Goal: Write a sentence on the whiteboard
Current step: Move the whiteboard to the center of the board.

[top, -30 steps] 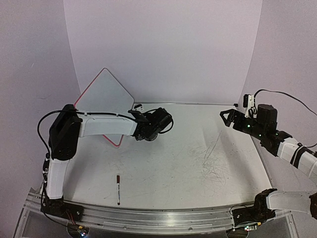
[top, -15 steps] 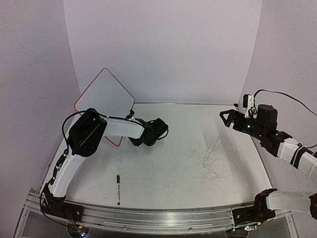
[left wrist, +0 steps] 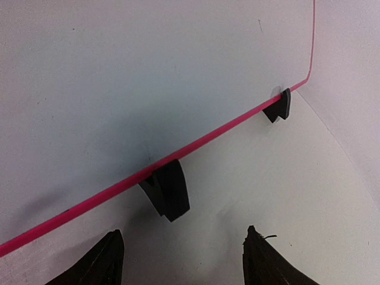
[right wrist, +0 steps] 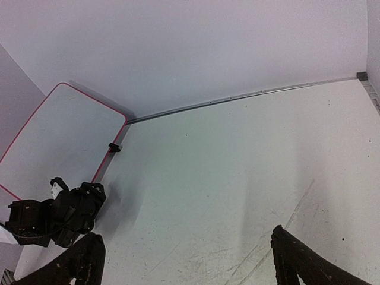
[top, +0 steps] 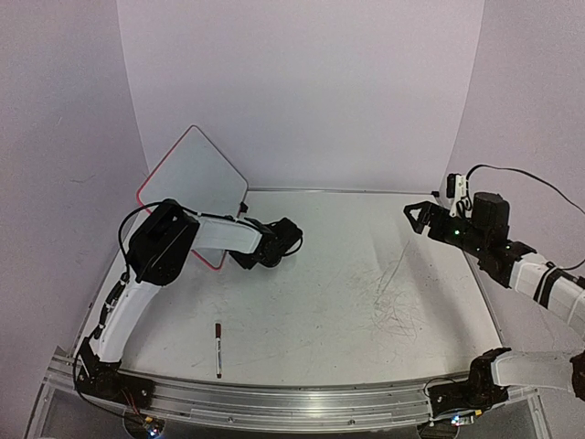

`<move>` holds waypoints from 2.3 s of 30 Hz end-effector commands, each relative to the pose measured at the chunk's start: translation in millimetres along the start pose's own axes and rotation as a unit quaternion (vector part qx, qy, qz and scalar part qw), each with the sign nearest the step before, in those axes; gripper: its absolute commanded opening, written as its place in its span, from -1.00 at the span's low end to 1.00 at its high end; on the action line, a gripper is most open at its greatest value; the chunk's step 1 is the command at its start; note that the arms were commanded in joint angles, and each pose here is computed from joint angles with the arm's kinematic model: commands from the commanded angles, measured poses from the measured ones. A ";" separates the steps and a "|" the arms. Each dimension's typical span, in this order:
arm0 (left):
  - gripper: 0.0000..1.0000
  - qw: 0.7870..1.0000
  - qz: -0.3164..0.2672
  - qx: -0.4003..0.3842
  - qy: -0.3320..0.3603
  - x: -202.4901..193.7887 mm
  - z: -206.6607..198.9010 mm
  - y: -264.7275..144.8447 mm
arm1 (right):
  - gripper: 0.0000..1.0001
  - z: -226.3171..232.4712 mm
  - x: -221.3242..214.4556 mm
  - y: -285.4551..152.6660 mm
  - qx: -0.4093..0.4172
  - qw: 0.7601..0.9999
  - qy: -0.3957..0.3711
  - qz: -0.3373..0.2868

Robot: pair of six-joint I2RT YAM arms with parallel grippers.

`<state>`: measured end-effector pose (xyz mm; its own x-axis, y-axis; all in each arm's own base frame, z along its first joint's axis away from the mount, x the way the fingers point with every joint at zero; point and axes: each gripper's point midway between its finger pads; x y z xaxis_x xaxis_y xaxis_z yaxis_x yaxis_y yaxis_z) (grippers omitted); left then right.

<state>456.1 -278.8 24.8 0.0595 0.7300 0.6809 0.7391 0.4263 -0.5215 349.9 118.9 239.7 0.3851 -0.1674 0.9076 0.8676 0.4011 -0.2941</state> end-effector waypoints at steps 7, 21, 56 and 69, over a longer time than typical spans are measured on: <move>0.21 0.999 -0.035 0.011 -0.019 22.5 0.2 14.5 | 0.97 2.1 2.0 4.0 0.006 1.000 -0.005 -0.011; -0.39 0.998 -0.050 0.013 0.018 31.0 6.4 12.7 | 0.97 0.6 -3.0 3.6 0.005 1.000 -0.002 -0.008; 0.01 0.979 0.043 -0.032 0.197 19.7 41.9 -59.3 | 0.96 12.6 -23.8 7.1 0.018 1.000 -0.009 0.021; 0.38 0.995 0.023 -0.018 0.091 -1.9 -4.4 -1.1 | 0.97 20.4 -21.7 12.9 0.023 1.000 -0.015 0.010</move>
<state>440.0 -278.8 26.3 0.2803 0.5920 0.7556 0.7478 0.3589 -0.5586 337.7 145.1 202.3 0.4596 -0.1216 0.8797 0.8143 0.4531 -0.3628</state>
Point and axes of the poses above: each gripper's point midway between its finger pads, its own y axis out along the fingers, its own z axis along the line the jaws close on, x = y × z, and after that the axes turned 9 degrees about -y, right-handed
